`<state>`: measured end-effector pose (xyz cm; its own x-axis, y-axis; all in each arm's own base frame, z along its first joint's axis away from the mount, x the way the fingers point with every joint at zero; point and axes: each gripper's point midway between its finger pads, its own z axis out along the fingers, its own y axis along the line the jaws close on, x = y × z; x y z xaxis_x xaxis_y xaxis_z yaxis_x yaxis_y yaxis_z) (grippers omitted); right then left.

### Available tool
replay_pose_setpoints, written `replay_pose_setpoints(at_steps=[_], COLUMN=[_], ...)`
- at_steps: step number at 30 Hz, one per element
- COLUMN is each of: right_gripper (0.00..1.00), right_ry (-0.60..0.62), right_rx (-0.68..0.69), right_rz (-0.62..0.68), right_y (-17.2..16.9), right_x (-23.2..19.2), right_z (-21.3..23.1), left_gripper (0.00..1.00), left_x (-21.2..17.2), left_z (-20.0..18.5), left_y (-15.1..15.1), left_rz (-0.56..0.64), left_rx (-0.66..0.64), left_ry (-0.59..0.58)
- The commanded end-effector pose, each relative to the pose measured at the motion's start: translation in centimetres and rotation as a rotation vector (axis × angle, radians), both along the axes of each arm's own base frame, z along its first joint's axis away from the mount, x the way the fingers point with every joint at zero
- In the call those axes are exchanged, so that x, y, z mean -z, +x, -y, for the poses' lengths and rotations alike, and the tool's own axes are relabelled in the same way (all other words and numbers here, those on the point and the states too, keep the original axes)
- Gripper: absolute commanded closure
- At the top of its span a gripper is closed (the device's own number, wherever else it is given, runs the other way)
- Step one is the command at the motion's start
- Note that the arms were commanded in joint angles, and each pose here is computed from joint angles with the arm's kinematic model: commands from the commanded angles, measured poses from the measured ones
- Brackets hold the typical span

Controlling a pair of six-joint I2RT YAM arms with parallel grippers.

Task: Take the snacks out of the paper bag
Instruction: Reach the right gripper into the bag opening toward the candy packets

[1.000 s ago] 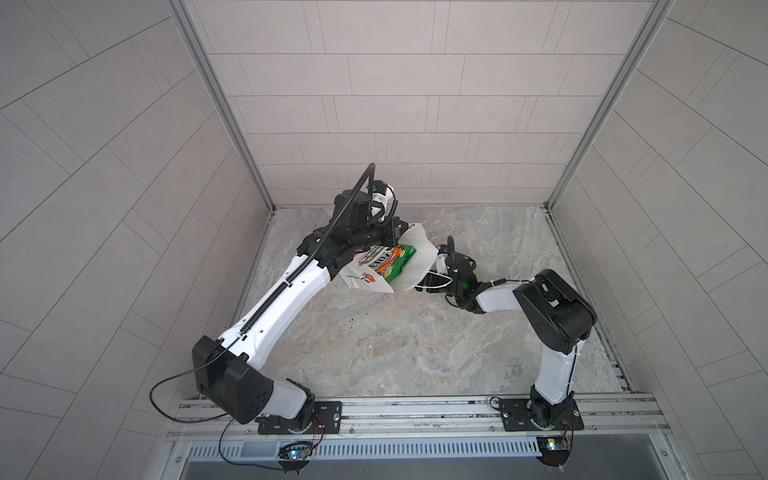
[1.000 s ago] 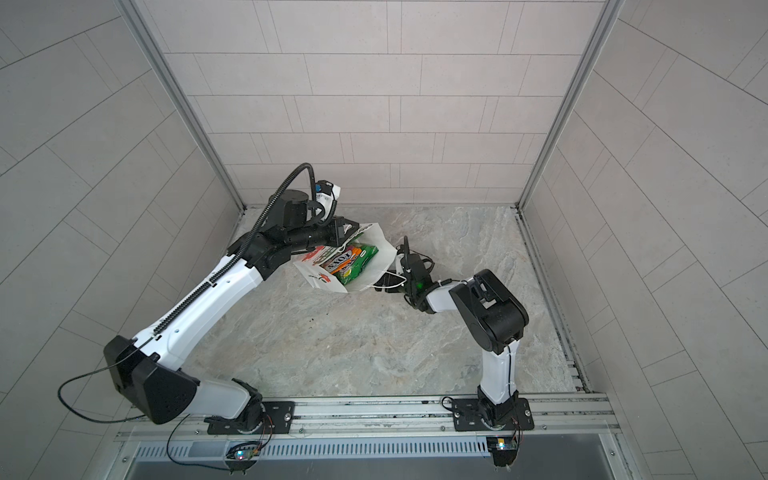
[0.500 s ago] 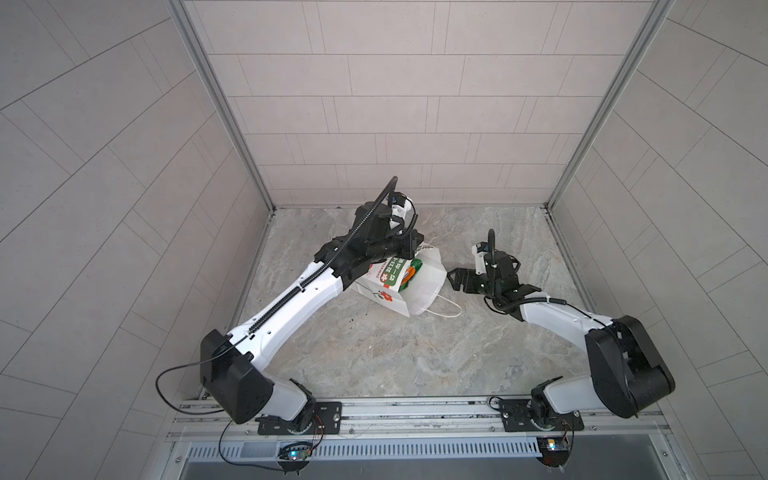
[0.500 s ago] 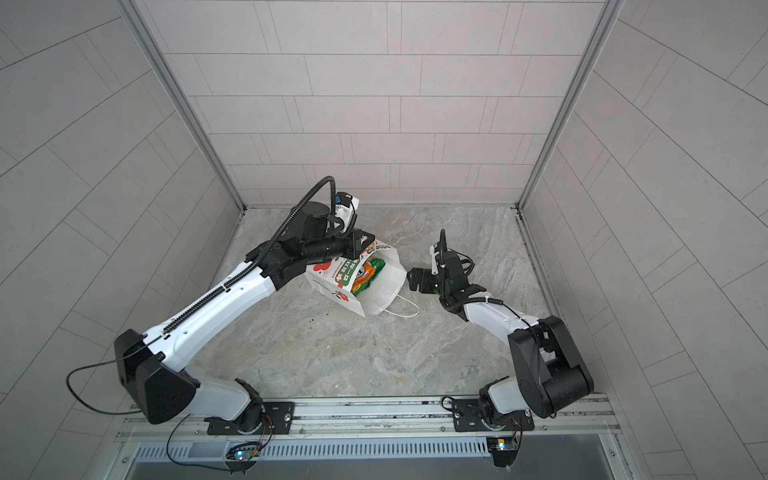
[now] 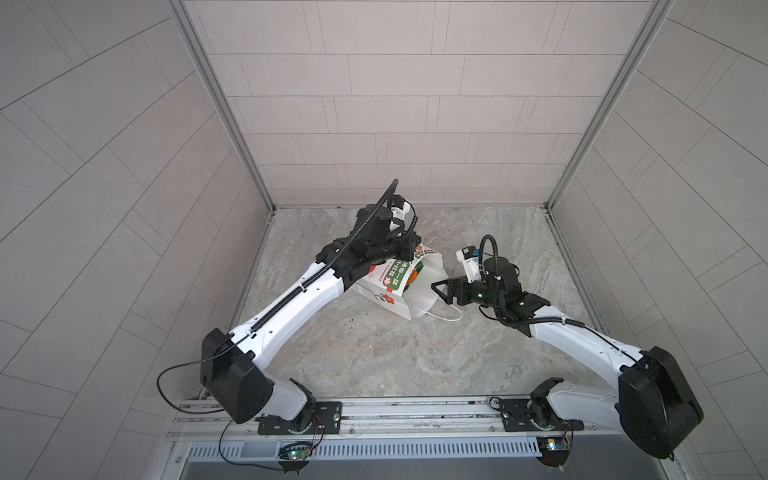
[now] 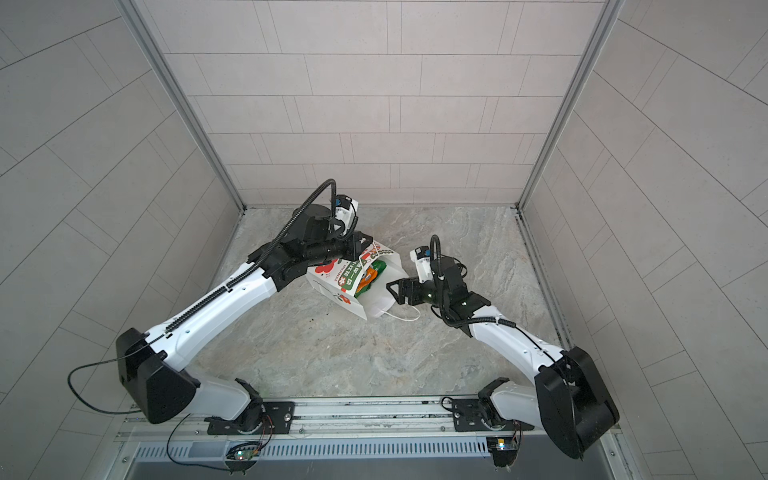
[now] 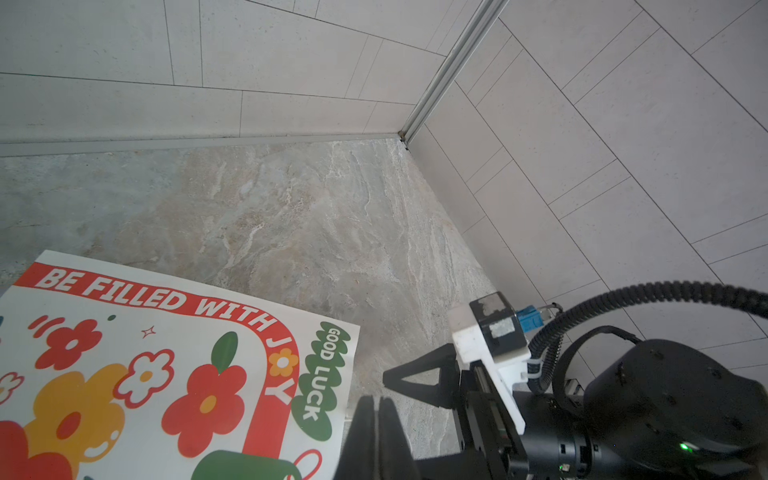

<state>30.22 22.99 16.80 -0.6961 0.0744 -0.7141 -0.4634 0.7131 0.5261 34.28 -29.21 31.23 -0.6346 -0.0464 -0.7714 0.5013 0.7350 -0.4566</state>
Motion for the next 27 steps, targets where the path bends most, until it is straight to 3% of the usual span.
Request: replay_pose_setpoints(at_steps=[1,8,13,20,27], right_gripper=[0.14,0.37,0.40,0.45,0.57], right_ry=[0.048,0.105,0.143,0.157,0.248], right_rx=[-0.098,-0.203,-0.196,-0.085,-0.005], right_rz=[0.010,-0.111,-0.153,-0.188,-0.198], right_y=[-1.0,-1.6,-0.9,1.4,3.5], right_x=[-0.3,2.1,3.6,4.9,4.4], right_z=[-2.4,-5.6,-6.8,-7.1,-7.9], left_gripper=[1.00,1.00,1.00,1.00,1.00], left_x=[-2.1,-2.4,-2.4,-2.5,-2.2], left_z=[-0.7,-0.9,-1.0,-1.1,-1.1], left_y=[-0.5,-0.6,-1.0,-1.9,-2.5], left_rz=[0.062,0.063,0.064,0.064,0.054], left_rx=[-0.016,-0.024,-0.015,0.014,0.033], left_ry=[-0.018,-0.025,-0.020,-0.017,-0.016])
